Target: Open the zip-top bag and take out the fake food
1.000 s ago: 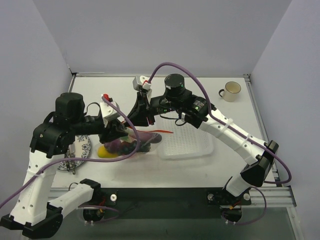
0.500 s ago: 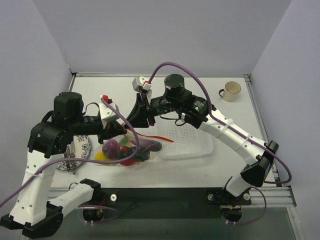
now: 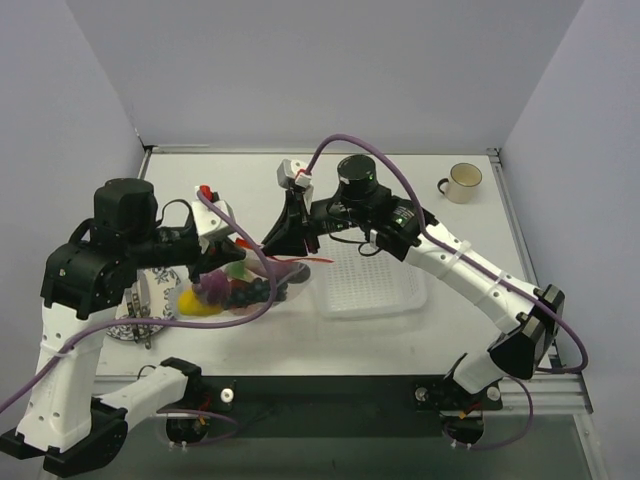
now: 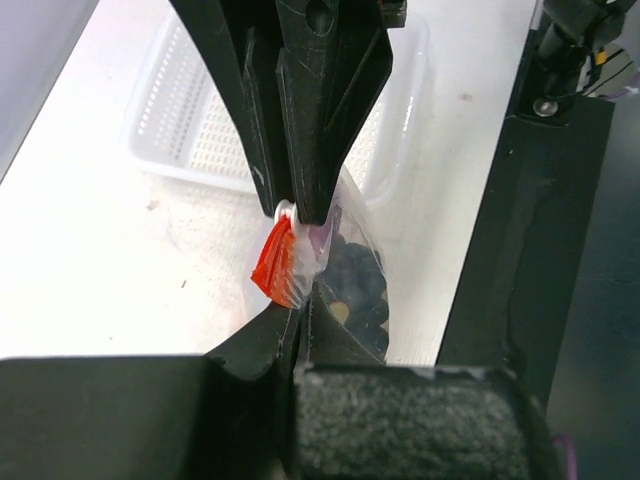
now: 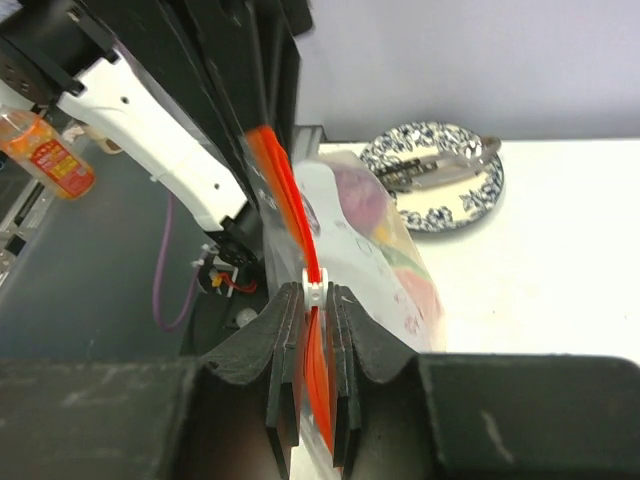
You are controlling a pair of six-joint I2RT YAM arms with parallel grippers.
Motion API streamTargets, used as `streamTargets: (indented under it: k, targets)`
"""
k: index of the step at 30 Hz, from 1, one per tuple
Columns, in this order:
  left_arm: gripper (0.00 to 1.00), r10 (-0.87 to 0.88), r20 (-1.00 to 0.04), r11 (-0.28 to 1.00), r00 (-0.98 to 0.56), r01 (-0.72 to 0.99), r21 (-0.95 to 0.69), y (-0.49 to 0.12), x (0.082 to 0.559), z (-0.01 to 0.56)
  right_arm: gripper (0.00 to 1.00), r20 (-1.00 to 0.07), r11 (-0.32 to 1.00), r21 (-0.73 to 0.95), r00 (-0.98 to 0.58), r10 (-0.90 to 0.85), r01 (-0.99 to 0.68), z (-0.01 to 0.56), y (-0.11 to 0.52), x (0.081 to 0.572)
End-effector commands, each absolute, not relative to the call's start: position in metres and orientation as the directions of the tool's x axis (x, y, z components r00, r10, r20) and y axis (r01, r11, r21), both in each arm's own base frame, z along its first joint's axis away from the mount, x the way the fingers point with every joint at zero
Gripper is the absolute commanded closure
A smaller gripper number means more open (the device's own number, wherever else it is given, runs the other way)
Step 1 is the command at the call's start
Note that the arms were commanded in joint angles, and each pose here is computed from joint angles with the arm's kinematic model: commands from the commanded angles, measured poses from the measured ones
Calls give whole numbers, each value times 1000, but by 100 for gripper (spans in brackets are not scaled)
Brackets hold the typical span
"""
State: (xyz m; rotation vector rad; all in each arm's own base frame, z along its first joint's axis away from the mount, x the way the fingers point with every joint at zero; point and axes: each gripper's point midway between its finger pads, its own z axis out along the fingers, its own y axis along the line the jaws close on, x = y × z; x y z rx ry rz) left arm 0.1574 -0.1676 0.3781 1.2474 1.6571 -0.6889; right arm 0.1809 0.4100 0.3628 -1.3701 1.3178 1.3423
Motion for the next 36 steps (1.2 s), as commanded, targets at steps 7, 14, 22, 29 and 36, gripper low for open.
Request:
streamTargets:
  k: [7, 14, 22, 29, 36]
  targets:
    - [100, 468, -878, 434, 98, 840, 325, -146, 186, 424, 100, -971, 71, 32, -48, -235, -997, 324, 372, 218]
    - [100, 480, -877, 553, 3, 775, 305, -108, 237, 400, 100, -945, 234, -14, -64, -321, -972, 283, 350, 245]
    - [100, 388, -914, 631, -122, 758, 166, -71, 278, 381, 100, -924, 302, -23, -95, -371, -953, 255, 352, 270]
    - [100, 345, -928, 682, -137, 716, 148, -52, 293, 381, 100, -910, 332, -9, -130, -393, -943, 237, 352, 290]
    - [100, 277, -939, 716, -204, 695, 61, -20, 318, 367, 100, -895, 368, -3, -162, -417, -930, 220, 351, 307]
